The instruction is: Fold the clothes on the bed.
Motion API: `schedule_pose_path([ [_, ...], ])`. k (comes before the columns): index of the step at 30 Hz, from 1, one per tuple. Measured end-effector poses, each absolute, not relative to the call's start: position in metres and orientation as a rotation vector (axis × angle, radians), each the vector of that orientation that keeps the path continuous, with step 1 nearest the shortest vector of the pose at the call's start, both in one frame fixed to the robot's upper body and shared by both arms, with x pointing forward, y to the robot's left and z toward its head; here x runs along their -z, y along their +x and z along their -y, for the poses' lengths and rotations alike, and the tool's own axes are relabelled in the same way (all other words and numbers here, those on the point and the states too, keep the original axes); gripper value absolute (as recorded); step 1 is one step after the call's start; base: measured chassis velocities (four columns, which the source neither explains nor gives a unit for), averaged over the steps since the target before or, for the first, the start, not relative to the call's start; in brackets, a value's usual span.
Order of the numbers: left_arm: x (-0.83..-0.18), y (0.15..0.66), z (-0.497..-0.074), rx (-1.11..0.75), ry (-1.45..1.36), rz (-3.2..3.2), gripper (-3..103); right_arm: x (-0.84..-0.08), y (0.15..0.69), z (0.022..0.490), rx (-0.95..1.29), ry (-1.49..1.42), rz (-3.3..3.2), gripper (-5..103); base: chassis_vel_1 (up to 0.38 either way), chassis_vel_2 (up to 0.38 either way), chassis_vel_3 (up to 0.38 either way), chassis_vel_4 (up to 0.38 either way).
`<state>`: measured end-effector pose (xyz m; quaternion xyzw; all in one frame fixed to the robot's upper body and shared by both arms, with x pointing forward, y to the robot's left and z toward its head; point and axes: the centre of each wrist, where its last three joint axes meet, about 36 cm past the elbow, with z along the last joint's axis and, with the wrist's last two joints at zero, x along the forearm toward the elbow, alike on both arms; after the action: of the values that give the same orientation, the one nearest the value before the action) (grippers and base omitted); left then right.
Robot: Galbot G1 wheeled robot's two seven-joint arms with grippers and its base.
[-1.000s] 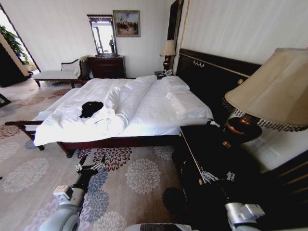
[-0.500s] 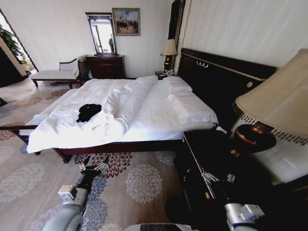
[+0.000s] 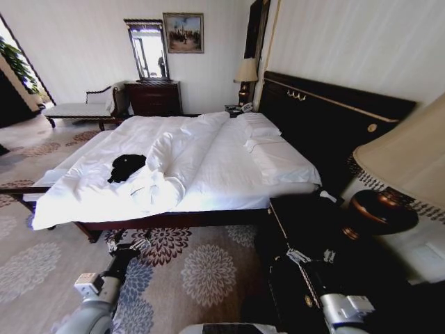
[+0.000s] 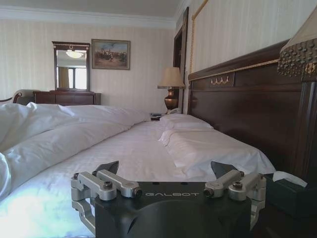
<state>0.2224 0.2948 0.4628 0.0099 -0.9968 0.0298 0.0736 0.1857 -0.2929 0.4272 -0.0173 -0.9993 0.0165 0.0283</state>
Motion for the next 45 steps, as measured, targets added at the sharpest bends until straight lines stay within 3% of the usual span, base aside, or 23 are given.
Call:
schedule_pose_path([
  [41, -0.4653, 0.2190, -0.3007, -0.041, 0.018, 2.986, 102, -0.4205, 0.1867, 0.2961, -0.068, -0.098, 3.061, 100, -0.147, 0.147, 0.144, -0.144],
  [45, -0.4683, 0.2194, -0.2995, -0.050, 0.005, 3.008, 99, -0.4202, 0.1865, 0.2967, -0.082, -0.102, 3.057, 100, -0.168, 0.141, 0.149, -0.155],
])
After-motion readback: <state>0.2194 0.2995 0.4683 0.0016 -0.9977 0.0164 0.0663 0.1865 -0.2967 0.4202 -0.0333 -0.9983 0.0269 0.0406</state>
